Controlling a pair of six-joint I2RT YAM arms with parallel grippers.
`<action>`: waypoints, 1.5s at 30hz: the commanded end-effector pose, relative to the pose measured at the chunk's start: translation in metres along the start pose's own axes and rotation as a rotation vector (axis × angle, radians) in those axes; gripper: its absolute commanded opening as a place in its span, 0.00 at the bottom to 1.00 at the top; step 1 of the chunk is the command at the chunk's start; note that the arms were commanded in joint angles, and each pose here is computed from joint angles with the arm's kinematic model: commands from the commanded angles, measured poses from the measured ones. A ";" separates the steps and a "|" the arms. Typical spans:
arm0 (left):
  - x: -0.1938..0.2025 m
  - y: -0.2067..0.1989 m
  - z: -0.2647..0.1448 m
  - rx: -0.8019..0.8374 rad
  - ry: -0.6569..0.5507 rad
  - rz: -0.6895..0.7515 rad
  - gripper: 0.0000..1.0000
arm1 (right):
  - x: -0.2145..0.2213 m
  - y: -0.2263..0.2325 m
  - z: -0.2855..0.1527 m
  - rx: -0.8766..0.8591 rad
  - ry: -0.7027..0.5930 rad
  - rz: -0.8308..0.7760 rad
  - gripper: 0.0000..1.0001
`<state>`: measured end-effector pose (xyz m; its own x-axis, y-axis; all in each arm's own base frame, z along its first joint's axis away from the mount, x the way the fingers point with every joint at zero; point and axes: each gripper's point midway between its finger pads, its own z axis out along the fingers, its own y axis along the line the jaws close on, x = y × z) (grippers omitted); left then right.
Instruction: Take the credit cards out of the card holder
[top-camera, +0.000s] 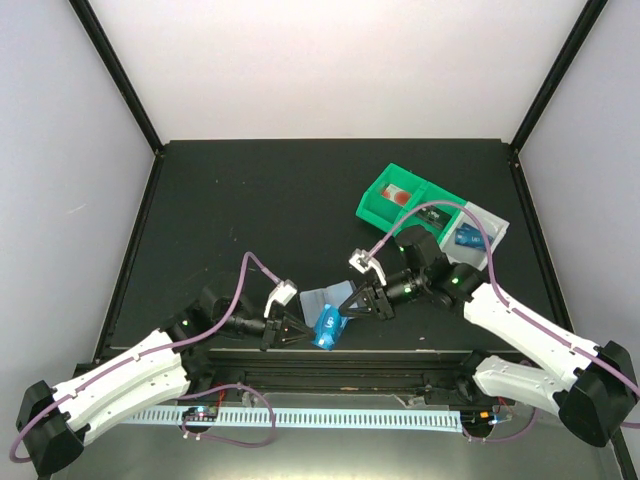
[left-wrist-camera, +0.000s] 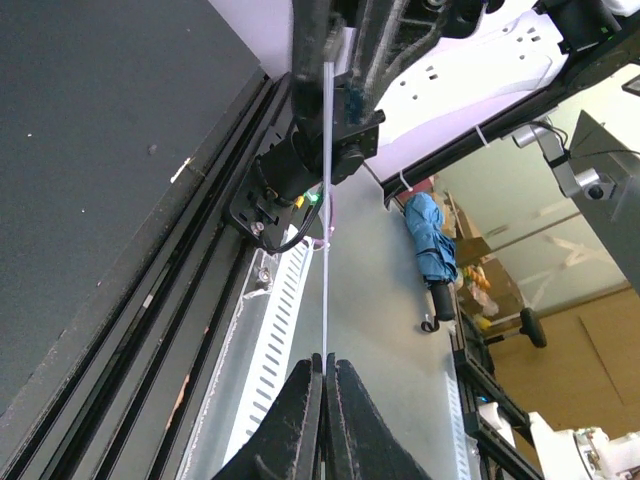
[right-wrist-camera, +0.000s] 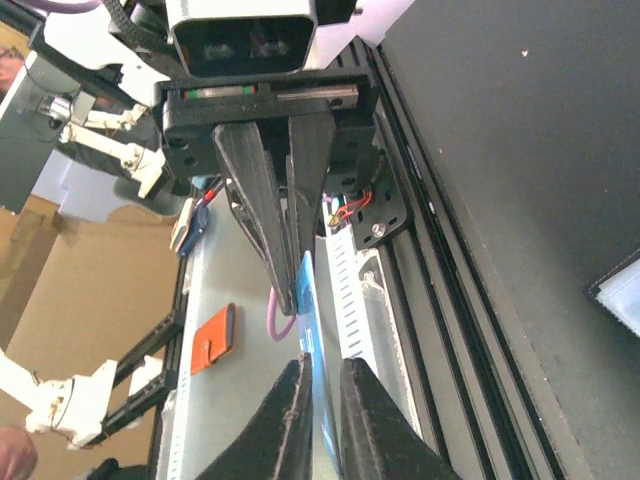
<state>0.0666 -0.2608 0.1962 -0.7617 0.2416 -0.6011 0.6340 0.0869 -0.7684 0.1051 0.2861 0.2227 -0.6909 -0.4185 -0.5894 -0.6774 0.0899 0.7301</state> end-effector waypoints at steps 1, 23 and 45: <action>-0.011 -0.015 -0.002 0.034 -0.017 0.061 0.02 | 0.000 0.011 0.001 -0.063 -0.003 -0.037 0.08; -0.040 0.016 -0.029 -0.288 -0.199 0.012 0.98 | -0.041 -0.024 -0.014 0.096 -0.251 0.080 0.01; -0.053 0.060 -0.059 -0.575 -0.340 -0.053 0.99 | -0.042 -0.180 -0.230 0.919 -0.895 0.437 0.01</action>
<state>0.1459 -0.2155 0.1893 -0.7417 -0.0598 -0.6681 0.5163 0.5849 -0.6255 0.3015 0.1232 0.2072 -0.6772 0.4097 -0.6111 -0.2026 0.6947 0.6902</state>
